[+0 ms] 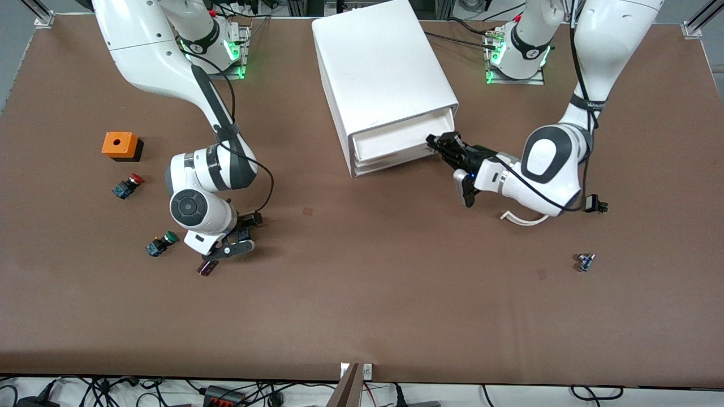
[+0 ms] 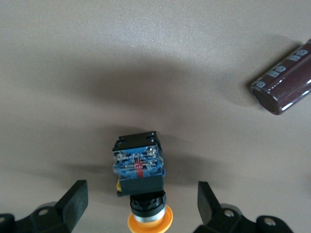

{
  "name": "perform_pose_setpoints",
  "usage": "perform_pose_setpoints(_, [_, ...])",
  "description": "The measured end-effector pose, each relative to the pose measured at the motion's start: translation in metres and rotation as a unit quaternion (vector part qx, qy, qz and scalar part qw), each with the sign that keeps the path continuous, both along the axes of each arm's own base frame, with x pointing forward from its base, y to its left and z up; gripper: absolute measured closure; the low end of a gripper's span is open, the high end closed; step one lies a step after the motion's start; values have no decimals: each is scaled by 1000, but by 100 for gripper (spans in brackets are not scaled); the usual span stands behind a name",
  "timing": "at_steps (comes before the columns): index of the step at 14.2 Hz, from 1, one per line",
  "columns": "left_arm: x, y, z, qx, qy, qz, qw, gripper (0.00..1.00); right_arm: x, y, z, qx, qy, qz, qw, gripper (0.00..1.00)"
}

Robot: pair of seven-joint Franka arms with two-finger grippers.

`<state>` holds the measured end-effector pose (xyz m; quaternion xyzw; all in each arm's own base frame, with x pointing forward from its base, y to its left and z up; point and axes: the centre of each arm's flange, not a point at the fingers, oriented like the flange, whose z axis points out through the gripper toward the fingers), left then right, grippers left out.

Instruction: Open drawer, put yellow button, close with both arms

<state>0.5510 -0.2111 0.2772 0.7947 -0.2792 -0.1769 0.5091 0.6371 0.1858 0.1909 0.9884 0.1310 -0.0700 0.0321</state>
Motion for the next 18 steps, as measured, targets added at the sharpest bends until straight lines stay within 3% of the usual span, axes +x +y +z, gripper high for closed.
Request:
perform_pose_setpoints(4, [36, 21, -2, -4, -16, 15, 1000, 84, 1, 0, 0, 1, -5, 0, 1000, 0])
perform_pose_setpoints(5, [39, 20, -3, -3, -13, 15, 1000, 79, 1, 0, 0, 1, -6, 0, 1000, 0])
perform_pose_setpoints(9, [47, 28, -1, 22, -10, 29, 999, 43, 4, 1, 1, 4, -16, 0, 1000, 0])
perform_pose_setpoints(13, [76, 58, 53, 141, 10, 60, 988, 4, 5, 1, -6, 5, -21, 4, 1000, 0])
perform_pose_setpoints(15, [85, 68, 89, 221, 12, 71, 973, 0, 4, 0, -13, 4, -17, 9, 1000, 0])
perform_pose_setpoints(18, [91, 82, 121, 346, -14, 85, 934, 0, 4, 1, -16, 4, -16, 13, 1000, 11])
